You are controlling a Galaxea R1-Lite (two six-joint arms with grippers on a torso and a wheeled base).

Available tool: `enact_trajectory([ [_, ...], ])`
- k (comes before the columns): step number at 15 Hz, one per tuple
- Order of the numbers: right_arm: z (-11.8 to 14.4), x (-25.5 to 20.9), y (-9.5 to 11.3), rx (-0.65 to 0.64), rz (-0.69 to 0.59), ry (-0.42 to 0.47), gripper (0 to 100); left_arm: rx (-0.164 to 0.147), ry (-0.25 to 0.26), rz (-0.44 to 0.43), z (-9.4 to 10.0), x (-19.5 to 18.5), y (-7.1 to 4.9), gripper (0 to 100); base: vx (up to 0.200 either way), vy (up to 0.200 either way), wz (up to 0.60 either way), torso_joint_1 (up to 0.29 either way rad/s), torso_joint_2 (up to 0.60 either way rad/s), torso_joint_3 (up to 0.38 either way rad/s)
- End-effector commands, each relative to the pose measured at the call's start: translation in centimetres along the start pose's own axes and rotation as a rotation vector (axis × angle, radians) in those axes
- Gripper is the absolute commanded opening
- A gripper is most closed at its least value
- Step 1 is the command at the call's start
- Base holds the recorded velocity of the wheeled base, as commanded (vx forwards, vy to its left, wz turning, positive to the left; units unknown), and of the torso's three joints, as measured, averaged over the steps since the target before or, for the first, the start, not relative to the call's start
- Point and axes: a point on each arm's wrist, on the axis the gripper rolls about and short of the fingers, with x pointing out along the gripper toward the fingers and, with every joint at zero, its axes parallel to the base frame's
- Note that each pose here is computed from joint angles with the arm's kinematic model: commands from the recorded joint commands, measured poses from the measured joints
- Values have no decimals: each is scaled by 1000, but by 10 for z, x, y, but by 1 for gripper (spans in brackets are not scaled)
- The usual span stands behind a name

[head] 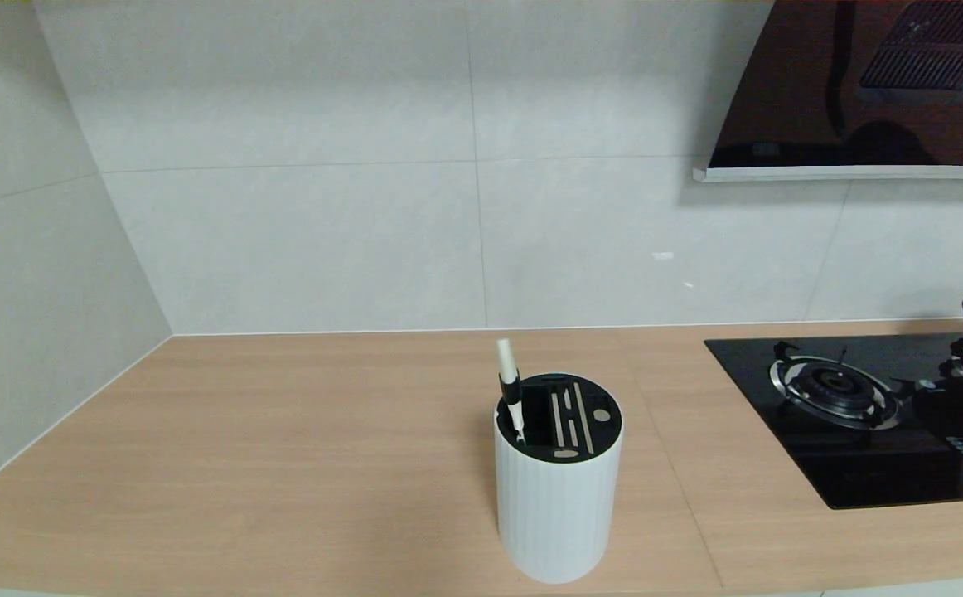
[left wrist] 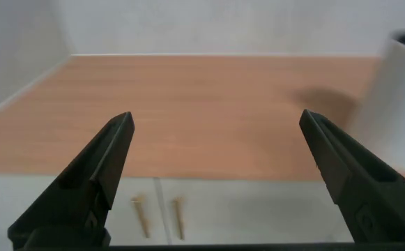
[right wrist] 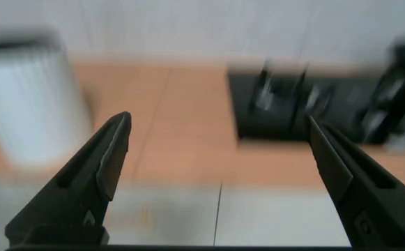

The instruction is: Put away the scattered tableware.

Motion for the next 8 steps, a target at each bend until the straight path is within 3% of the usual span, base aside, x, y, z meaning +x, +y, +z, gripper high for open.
enact_trajectory([
  [1,-2,1,0,0,11,5,100,16,7,-1,-1,0,0,100,0,0,0,0,0,0],
  [2,-2,1,0,2,14,5,100,14,7,-2,-1,0,0,100,0,0,0,0,0,0],
  [4,-2,1,0,32,14,5,100,-36,4,-2,-1,0,0,100,0,0,0,0,0,0],
  [8,-2,1,0,34,14,5,100,-39,4,-2,-1,0,0,100,0,0,0,0,0,0],
])
